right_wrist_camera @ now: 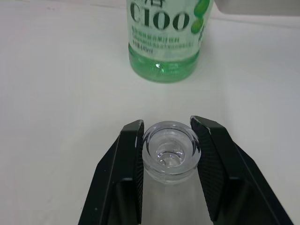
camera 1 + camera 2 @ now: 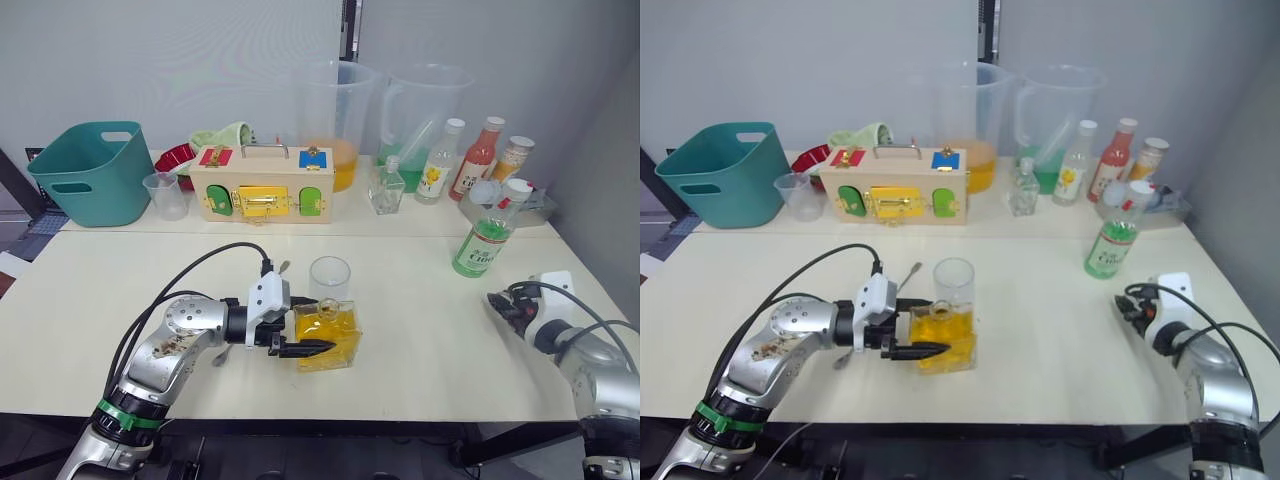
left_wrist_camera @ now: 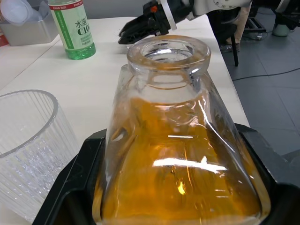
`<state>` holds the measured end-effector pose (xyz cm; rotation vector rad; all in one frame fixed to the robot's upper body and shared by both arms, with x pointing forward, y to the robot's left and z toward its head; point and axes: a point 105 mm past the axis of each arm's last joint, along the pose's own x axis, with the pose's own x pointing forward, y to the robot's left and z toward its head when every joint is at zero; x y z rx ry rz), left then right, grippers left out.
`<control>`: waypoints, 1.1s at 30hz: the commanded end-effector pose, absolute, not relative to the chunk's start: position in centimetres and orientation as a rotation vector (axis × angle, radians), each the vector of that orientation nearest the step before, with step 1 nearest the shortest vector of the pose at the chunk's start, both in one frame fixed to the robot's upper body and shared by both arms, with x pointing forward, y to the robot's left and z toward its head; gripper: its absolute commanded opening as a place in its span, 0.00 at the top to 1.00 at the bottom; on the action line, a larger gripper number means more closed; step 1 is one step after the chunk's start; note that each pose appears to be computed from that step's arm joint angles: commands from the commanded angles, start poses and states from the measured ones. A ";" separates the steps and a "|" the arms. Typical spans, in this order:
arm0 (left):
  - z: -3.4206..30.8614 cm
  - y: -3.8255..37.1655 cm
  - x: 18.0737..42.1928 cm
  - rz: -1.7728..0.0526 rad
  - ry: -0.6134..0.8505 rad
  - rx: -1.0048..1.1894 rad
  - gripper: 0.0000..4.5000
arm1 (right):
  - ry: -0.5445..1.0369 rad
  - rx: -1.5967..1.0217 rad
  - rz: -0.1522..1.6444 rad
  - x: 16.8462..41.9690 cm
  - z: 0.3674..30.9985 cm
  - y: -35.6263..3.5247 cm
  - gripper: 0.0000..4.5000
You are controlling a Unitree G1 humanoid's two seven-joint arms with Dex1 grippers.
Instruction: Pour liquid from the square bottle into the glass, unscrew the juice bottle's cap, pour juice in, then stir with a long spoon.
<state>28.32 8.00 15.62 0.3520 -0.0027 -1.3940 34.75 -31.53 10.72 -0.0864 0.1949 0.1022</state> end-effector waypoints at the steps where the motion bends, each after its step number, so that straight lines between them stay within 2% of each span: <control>1: 15.0 8.2 28.7 -1.361 0.023 0.414 0.38 | 0.177 -0.075 0.065 34.7 11.2 -32.1 0.76; 11: 15.0 8.4 29.0 -1.351 0.026 0.436 0.38 | 0.170 -0.047 0.051 34.6 10.8 -32.3 0.76; 13: 14.9 8.4 29.0 -1.351 0.027 0.434 0.38 | 0.152 -0.049 0.058 34.5 11.6 -32.5 0.53; 20: 15.0 8.6 29.2 -1.339 0.007 0.419 0.38 | 0.095 -0.116 0.208 33.1 16.3 -32.3 0.02; 24: 15.5 8.5 28.9 -1.350 -0.025 0.365 0.38 | 0.076 -0.163 0.356 32.3 20.2 -31.4 0.01; 27: 16.0 8.5 28.7 -1.356 -0.041 0.337 0.38 | 0.088 -0.195 0.479 31.7 21.9 -29.9 0.01; 33: 16.2 8.9 27.9 -1.357 -0.046 0.311 0.38 | 0.243 -0.263 0.925 27.3 22.8 -24.5 0.01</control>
